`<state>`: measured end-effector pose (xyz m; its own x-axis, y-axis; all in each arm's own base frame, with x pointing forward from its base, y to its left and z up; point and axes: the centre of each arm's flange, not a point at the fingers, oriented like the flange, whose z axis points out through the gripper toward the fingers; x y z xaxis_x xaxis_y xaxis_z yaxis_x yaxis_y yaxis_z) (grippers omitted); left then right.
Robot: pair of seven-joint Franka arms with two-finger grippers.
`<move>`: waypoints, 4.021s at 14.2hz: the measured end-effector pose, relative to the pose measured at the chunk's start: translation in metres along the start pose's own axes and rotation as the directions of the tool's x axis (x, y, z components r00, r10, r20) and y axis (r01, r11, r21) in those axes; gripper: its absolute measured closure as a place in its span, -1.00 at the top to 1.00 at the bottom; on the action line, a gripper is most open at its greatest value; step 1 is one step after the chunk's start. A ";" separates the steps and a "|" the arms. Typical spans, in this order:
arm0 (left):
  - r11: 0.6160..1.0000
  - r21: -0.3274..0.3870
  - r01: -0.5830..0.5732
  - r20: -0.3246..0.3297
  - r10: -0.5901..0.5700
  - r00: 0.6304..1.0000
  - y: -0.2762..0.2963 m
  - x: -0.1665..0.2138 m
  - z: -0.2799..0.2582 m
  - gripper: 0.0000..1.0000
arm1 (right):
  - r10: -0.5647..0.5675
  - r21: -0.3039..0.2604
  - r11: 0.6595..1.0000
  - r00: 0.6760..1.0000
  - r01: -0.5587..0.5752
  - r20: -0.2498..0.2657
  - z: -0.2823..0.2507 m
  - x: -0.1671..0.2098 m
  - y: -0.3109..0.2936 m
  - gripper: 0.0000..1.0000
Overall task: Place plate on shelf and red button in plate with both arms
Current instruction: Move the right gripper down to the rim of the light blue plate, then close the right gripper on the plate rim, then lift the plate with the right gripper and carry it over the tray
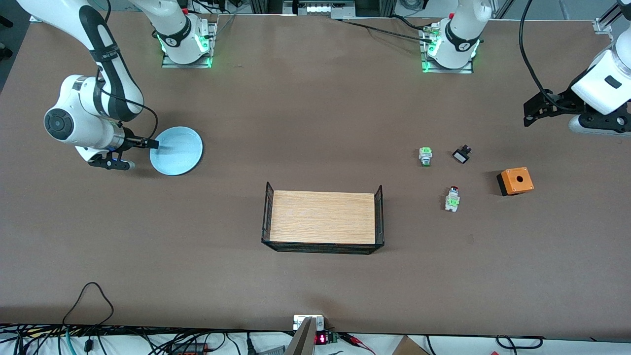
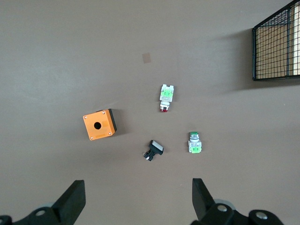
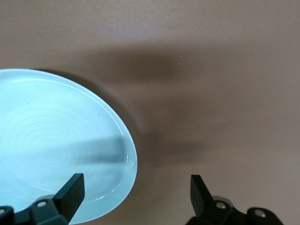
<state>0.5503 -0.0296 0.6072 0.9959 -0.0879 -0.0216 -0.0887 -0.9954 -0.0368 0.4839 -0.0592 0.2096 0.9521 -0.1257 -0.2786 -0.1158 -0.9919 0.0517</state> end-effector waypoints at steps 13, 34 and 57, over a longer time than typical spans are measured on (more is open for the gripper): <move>1.000 0.000 0.000 0.000 0.000 1.000 0.000 0.000 0.000 1.00 | -0.022 -0.014 1.000 0.999 0.022 0.040 0.035 0.004 -0.003 0.77; 1.000 0.000 0.001 -0.003 -0.001 1.000 0.000 0.000 -0.002 1.00 | -0.054 0.088 0.995 0.999 0.054 -0.002 -0.036 0.014 -0.046 -0.95; 1.000 0.000 0.002 -0.003 -0.002 1.000 -0.001 0.000 -0.002 1.00 | 0.409 0.347 0.824 0.894 -0.448 0.181 -0.300 -0.028 -0.216 -0.95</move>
<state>0.5504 -0.0286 0.6090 0.9961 -0.0861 -0.0182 -0.0867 -0.9956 -0.0369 0.5671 0.1634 0.4935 0.7528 -0.5215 -0.4017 -0.6197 -0.7673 -0.1651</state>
